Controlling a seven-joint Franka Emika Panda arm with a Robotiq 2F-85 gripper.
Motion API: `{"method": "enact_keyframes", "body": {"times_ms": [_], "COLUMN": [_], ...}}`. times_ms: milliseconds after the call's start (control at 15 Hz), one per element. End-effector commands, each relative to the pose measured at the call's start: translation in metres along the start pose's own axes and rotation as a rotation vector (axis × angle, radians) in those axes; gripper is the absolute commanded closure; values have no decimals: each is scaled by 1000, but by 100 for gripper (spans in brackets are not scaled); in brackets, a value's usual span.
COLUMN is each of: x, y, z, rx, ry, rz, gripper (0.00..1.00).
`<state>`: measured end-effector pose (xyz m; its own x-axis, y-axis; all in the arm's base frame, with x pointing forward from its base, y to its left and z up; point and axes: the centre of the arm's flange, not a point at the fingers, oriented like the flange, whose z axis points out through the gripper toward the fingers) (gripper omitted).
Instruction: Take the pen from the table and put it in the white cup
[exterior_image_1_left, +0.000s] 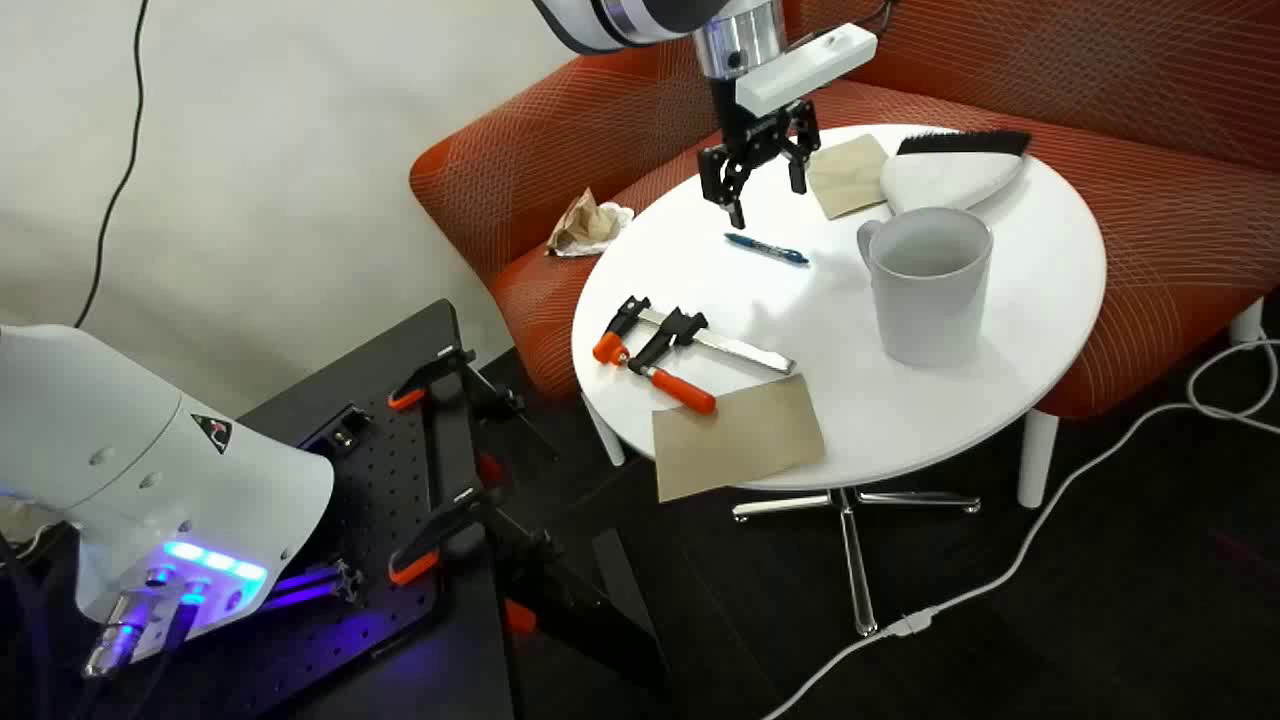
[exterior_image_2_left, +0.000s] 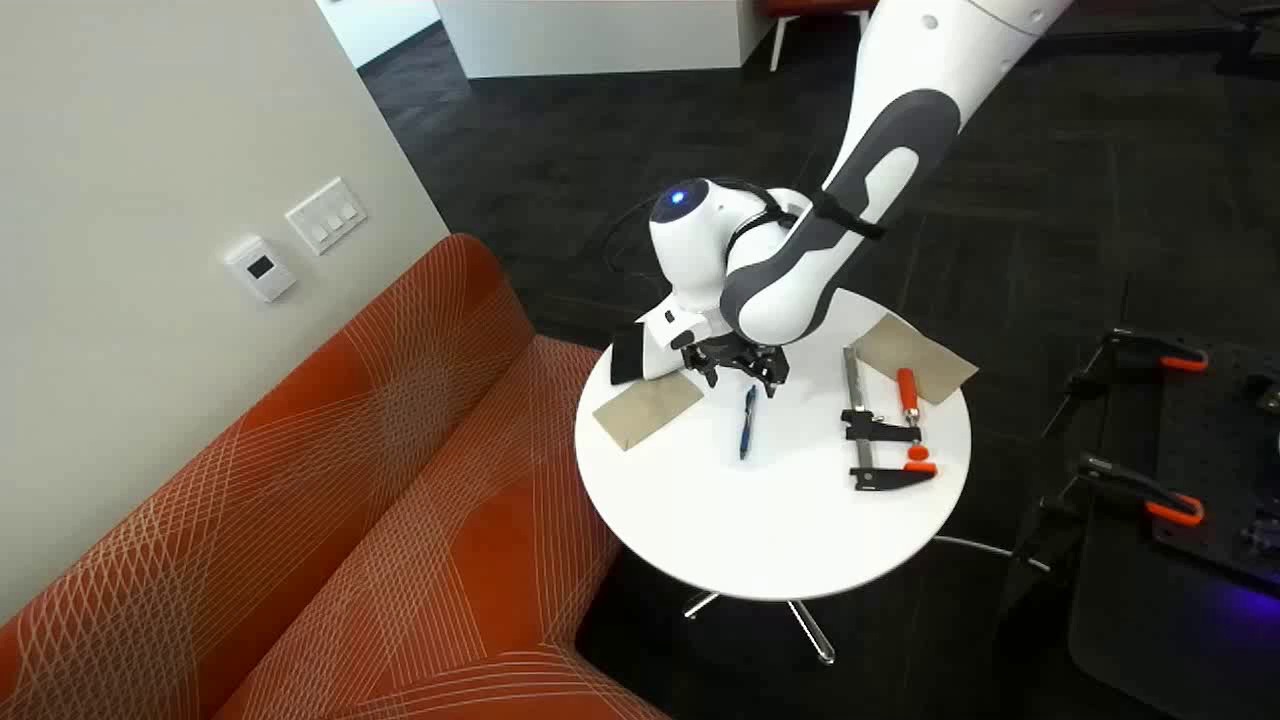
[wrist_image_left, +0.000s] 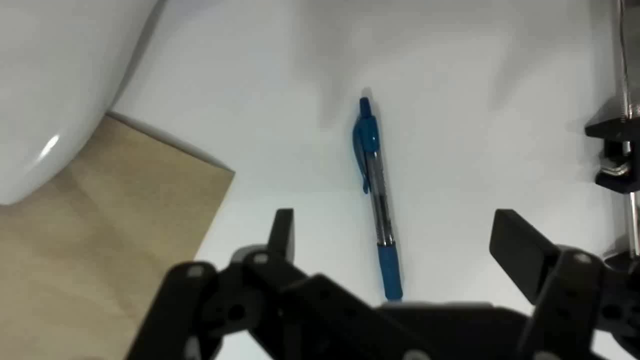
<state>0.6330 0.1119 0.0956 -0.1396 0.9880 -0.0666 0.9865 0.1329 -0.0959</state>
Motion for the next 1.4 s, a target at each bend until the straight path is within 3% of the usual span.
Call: {"method": "enact_keyframes", "body": {"times_ms": [0,1067,1333], "x": [0,0,0], "y": [0,1,9], "z": [0,-1,9], "rx": [0,-3,-48], "ry": [0,0,13], "rz": [0,1,-21], "gripper": [0,0,0]}}
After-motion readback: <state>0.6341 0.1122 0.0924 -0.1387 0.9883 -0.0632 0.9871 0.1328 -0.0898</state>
